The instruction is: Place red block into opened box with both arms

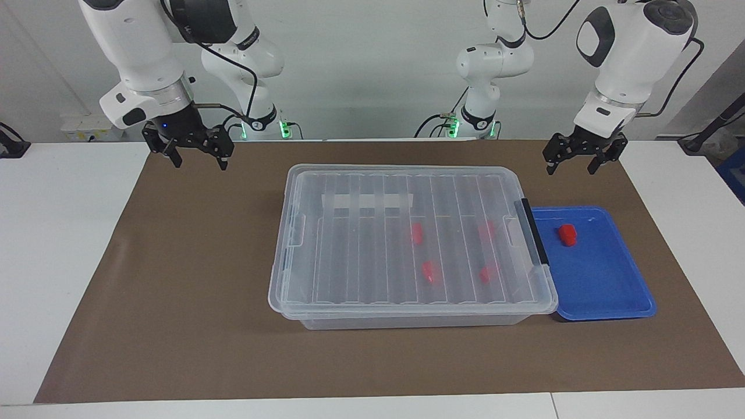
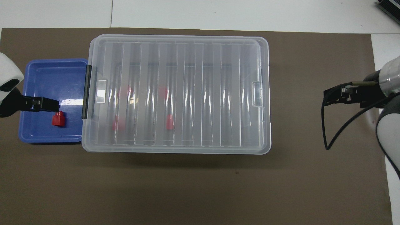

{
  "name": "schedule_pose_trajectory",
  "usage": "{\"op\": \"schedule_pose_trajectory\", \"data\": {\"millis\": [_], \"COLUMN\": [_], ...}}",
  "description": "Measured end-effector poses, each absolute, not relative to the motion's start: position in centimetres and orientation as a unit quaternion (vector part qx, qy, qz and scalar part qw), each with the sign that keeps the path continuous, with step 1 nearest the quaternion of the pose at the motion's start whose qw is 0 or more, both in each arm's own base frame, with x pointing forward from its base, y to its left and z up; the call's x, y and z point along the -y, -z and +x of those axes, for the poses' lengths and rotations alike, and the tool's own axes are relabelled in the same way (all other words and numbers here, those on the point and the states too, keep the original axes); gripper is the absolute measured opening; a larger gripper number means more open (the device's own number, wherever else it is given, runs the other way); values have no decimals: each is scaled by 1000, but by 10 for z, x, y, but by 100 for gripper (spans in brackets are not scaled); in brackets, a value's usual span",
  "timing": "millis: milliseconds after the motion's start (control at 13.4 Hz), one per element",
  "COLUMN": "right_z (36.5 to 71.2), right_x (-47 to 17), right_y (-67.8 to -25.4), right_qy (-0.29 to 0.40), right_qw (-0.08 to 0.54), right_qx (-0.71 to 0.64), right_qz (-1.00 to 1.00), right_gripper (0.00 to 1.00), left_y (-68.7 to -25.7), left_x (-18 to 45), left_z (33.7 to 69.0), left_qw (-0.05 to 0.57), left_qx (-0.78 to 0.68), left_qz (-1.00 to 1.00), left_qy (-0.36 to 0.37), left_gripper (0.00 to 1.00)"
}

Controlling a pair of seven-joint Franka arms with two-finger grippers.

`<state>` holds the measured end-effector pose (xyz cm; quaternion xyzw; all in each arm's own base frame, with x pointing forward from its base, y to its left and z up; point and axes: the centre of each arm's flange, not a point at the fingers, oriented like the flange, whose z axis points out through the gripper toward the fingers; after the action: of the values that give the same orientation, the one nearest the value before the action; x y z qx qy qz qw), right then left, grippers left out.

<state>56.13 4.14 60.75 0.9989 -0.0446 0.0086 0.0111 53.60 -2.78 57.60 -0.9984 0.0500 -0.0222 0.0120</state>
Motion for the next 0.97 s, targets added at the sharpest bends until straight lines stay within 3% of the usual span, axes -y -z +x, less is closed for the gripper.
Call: {"op": "schedule_pose_trajectory", "data": {"millis": [447,969], "right_z": [568,559], "right_x": [-85,-148], "right_y": [-546,-496], "right_qy": [-44,-57], "right_qw": [2,-8], "right_qx": [42,41], "right_qz": [998,998], "right_gripper": [100,100], "left_y": [-576,-577], "left_x": [79,75], "left_z": [531,532], "left_qw": [11,11], "left_qx": [-100,-96], "left_qz": [-995,-995], "left_qy": [23,27], "left_gripper": [100,100]}}
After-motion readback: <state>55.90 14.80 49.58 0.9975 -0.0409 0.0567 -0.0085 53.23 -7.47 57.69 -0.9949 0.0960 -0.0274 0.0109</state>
